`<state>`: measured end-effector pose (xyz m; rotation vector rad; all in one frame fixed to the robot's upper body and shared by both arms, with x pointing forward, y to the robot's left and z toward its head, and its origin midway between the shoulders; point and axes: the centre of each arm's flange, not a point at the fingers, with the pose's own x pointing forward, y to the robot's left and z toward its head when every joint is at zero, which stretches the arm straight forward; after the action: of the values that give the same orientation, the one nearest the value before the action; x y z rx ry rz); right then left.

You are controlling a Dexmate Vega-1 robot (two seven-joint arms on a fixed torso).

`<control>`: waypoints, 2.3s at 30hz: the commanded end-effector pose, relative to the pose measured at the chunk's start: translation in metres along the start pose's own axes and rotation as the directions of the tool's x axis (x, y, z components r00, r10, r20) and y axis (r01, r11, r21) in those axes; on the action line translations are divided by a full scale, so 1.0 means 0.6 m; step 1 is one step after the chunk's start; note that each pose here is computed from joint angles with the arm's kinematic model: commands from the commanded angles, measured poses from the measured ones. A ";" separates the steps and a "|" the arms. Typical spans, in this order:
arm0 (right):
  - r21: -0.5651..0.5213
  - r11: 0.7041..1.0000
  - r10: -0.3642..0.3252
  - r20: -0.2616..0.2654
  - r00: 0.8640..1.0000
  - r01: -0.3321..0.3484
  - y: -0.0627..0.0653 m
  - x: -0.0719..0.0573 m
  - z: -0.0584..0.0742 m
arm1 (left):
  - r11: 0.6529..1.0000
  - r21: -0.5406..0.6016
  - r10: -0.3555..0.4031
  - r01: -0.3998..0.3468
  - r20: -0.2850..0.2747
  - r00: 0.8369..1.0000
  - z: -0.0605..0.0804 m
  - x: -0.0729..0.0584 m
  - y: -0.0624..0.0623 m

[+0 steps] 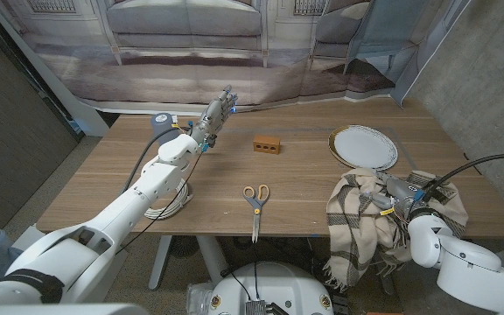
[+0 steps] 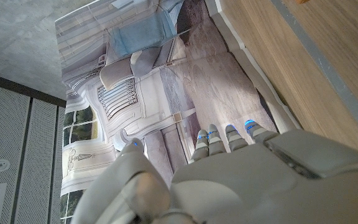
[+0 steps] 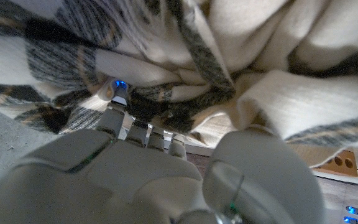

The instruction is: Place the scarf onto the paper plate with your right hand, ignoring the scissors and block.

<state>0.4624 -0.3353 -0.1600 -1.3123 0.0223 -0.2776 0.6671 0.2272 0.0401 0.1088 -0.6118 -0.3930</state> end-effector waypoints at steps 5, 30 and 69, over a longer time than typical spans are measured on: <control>-0.020 1.000 -0.003 -0.003 1.000 0.003 0.001 -0.005 -0.005 | 1.000 -0.006 0.001 -0.001 -0.003 1.000 -0.004 -0.004 -0.002; -0.040 0.999 -0.010 0.009 1.000 0.011 -0.010 0.006 0.003 | 1.000 -0.009 0.009 -0.009 -0.006 1.000 -0.009 -0.019 -0.005; -0.034 0.984 -0.171 0.060 0.983 0.173 -0.036 0.013 0.011 | 1.000 -0.020 0.018 -0.018 -0.010 1.000 -0.012 -0.015 -0.003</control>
<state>0.4671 -0.3360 -0.1440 -1.3663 -0.0718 -0.3406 0.6625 0.2290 0.0284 0.0907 -0.6009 -0.3825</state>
